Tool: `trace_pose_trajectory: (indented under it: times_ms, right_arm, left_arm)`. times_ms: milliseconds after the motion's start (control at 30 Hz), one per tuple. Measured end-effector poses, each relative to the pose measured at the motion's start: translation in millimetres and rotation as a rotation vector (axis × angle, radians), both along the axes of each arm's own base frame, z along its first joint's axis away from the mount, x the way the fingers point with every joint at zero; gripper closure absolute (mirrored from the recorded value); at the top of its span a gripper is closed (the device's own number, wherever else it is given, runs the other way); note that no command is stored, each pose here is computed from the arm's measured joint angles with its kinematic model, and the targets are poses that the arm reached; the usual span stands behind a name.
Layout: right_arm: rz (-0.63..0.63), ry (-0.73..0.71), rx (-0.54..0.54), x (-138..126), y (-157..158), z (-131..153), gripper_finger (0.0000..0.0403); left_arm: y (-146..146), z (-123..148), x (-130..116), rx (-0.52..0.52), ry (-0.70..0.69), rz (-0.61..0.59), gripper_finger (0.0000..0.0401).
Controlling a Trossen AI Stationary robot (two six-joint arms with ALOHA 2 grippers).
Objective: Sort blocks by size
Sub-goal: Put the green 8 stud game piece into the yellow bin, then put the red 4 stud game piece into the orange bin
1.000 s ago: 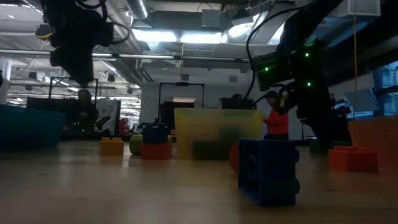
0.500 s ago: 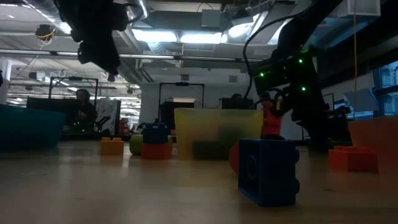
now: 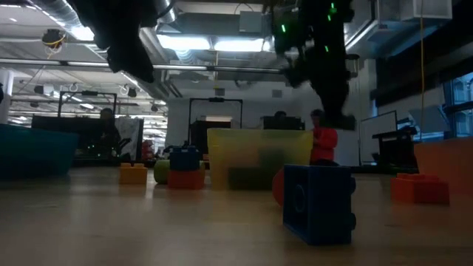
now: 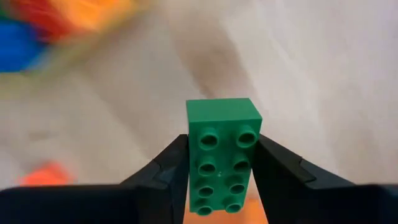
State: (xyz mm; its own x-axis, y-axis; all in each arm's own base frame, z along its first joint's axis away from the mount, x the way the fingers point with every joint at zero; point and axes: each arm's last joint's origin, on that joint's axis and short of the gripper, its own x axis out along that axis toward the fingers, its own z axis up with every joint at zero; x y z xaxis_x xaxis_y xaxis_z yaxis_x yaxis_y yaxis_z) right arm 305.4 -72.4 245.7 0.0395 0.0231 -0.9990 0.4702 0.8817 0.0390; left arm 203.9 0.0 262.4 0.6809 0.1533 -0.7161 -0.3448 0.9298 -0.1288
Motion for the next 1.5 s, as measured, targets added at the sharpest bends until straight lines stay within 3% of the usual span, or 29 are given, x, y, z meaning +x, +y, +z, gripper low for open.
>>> trace_pose_trajectory:
  times_ms: [167, 300, 500, 633, 900, 1100, 1267, 1500]
  right_arm:
    - [0.105, -0.174, 0.026, 22, 30, 28, 0.0252]
    - [0.196, -0.334, 0.01, 40, 58, 35, 0.025]
    - [0.272, -0.472, -0.076, 65, 91, 27, 0.0249]
    - [0.302, -0.516, -0.078, 77, 105, 16, 0.024]
    - [0.371, -0.447, -0.081, 89, 114, -13, 0.019]
    - [0.401, -0.42, -0.094, 90, 113, -18, 0.0146]
    - [0.601, -0.342, -0.128, 85, 113, -2, 0.0138]
    - [0.692, -0.241, -0.136, 77, 112, 16, 0.0137]
  left_arm:
    - [0, -13, 1, 0.003, 0.049, 0.0, 0.0244]
    - [0, -28, 2, 0.007, 0.086, -0.004, 0.0244]
    - [-2, -39, 9, 0.049, 0.064, -0.058, 0.0244]
    - [-4, -44, 14, 0.059, 0.036, -0.078, 0.0244]
    - [-15, -50, 18, 0.047, 0.048, -0.114, 0.0244]
    - [-31, -48, 20, 0.039, 0.011, -0.176, 0.0244]
    - [-50, -46, 18, 0.003, -0.024, -0.226, 0.0244]
    - [-84, -32, 14, -0.121, -0.07, -0.265, 0.0245]
